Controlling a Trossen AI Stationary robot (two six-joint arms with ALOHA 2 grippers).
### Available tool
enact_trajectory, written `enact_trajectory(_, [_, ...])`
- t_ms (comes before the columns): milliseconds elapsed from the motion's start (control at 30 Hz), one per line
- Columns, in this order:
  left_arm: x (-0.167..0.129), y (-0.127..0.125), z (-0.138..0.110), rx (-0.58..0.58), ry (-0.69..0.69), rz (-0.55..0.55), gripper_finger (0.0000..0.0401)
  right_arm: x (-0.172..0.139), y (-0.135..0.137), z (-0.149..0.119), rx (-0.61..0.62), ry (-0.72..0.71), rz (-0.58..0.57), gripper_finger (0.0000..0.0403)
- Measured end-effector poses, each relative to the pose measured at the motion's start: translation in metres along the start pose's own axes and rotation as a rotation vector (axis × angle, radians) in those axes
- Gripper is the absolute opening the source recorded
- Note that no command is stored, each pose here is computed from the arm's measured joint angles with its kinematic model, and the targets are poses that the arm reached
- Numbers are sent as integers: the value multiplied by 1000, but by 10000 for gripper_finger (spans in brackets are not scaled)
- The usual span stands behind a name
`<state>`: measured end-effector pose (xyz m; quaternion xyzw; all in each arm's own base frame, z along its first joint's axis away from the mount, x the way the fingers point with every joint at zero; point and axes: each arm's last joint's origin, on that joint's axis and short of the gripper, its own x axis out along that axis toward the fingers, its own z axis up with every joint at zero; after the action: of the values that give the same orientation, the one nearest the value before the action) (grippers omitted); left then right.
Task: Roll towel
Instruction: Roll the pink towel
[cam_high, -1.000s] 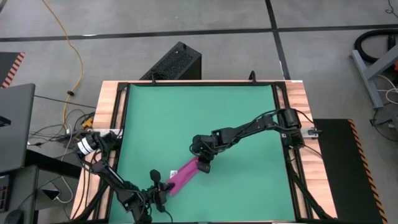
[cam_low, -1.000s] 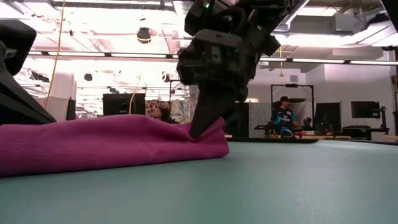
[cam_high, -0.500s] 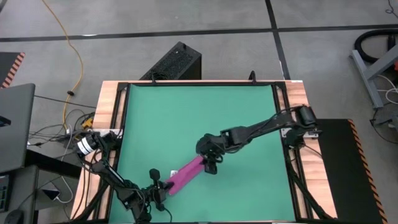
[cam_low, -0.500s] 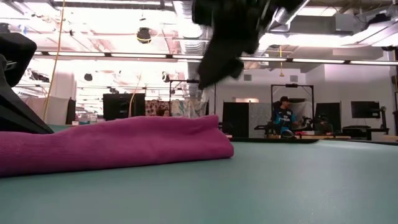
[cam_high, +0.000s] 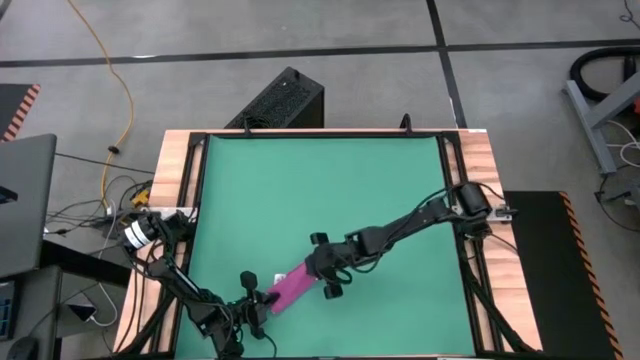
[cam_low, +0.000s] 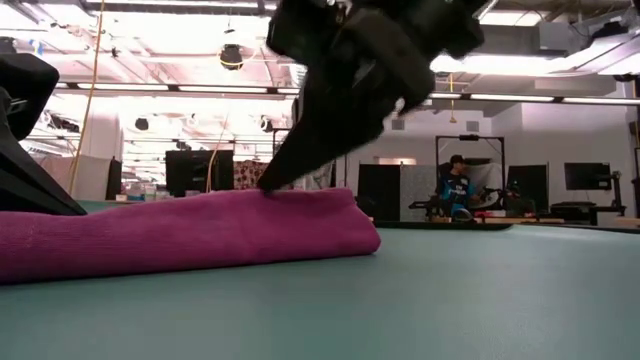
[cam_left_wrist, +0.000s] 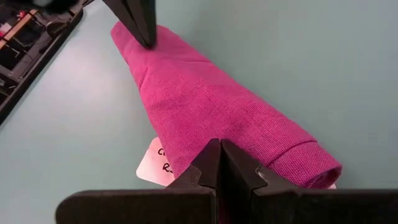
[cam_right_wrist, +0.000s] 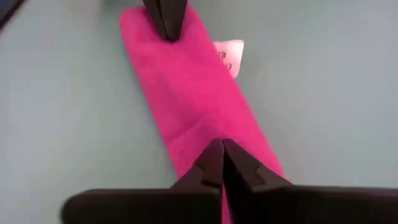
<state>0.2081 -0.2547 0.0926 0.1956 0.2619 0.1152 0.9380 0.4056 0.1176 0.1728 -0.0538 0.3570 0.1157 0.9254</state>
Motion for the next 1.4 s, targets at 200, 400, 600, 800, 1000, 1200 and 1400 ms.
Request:
enact_trajectory(200, [0,0,-1,-6,6,-6,0,4,-6,-2,30,7,-30,25])
enact_trajectory(400, [0,0,-1,-2,9,-5,0,3,-6,-11,47,90,-56,16])
enact_trajectory(600, [0,0,-1,17,10,-4,0,2,-1,-17,54,153,-104,12])
enact_trajectory(800, [0,1,-1,50,11,-3,0,11,3,-32,90,169,-133,16])
enact_trajectory(1000, [1,5,-5,38,44,19,0,17,9,-46,164,151,-153,16])
enact_trajectory(1200, [3,19,-7,23,100,78,0,16,25,-54,216,137,-218,16])
enact_trajectory(1400, [24,37,-9,-20,158,132,0,14,44,-61,297,102,-299,16])
